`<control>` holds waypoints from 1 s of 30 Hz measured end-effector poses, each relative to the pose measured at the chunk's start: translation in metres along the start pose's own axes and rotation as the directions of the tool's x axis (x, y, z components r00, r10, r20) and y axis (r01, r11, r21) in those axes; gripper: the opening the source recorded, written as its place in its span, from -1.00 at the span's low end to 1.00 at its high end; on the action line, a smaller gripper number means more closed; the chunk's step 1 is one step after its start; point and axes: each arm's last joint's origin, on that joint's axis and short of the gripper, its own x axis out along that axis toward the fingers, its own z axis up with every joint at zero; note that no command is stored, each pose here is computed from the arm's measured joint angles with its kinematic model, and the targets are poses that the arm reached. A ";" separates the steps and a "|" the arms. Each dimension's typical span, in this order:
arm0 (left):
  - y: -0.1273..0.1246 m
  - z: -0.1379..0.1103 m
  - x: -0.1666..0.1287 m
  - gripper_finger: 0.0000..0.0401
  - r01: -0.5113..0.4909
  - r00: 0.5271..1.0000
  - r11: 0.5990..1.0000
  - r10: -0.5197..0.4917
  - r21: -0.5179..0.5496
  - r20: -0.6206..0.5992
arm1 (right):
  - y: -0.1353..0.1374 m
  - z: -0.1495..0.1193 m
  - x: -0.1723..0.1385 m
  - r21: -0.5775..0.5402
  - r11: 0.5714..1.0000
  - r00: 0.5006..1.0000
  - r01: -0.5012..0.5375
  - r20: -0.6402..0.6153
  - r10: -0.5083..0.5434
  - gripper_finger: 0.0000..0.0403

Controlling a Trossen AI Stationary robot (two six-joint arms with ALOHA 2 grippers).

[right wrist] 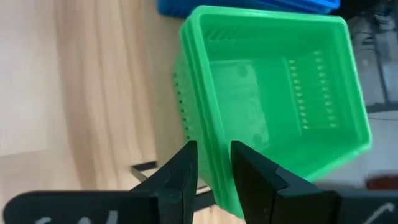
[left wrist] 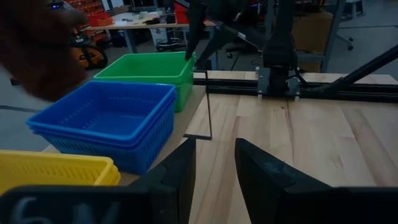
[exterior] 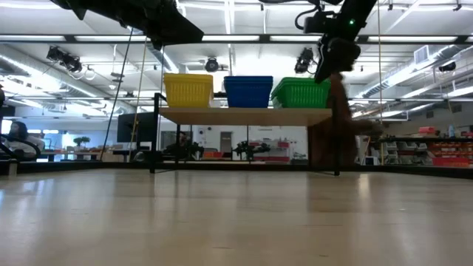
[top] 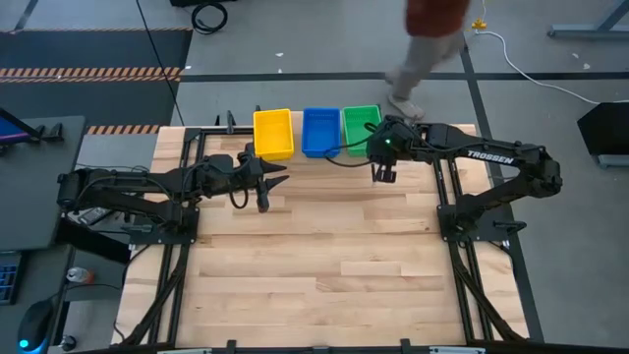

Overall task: Stack baskets on shelf by color
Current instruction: Stack the green basket on the other green baskets on the shelf, then return to Home Position

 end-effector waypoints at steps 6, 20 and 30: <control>0.000 0.000 0.000 -0.41 0.000 1.000 1.000 0.000 -0.004 -0.001 | 0.004 -0.001 -0.001 0.001 0.999 0.999 -0.050 -0.008 0.050 -0.49; 0.000 0.000 0.000 -0.41 0.000 1.000 1.000 0.000 -0.018 -0.001 | 0.005 0.000 -0.001 0.013 0.999 0.999 -0.046 0.005 0.046 -0.49; -0.002 0.003 -0.002 -0.41 0.009 1.000 1.000 -0.008 -0.018 0.022 | 0.008 0.005 -0.010 0.036 0.999 0.997 -0.038 0.075 0.035 -0.47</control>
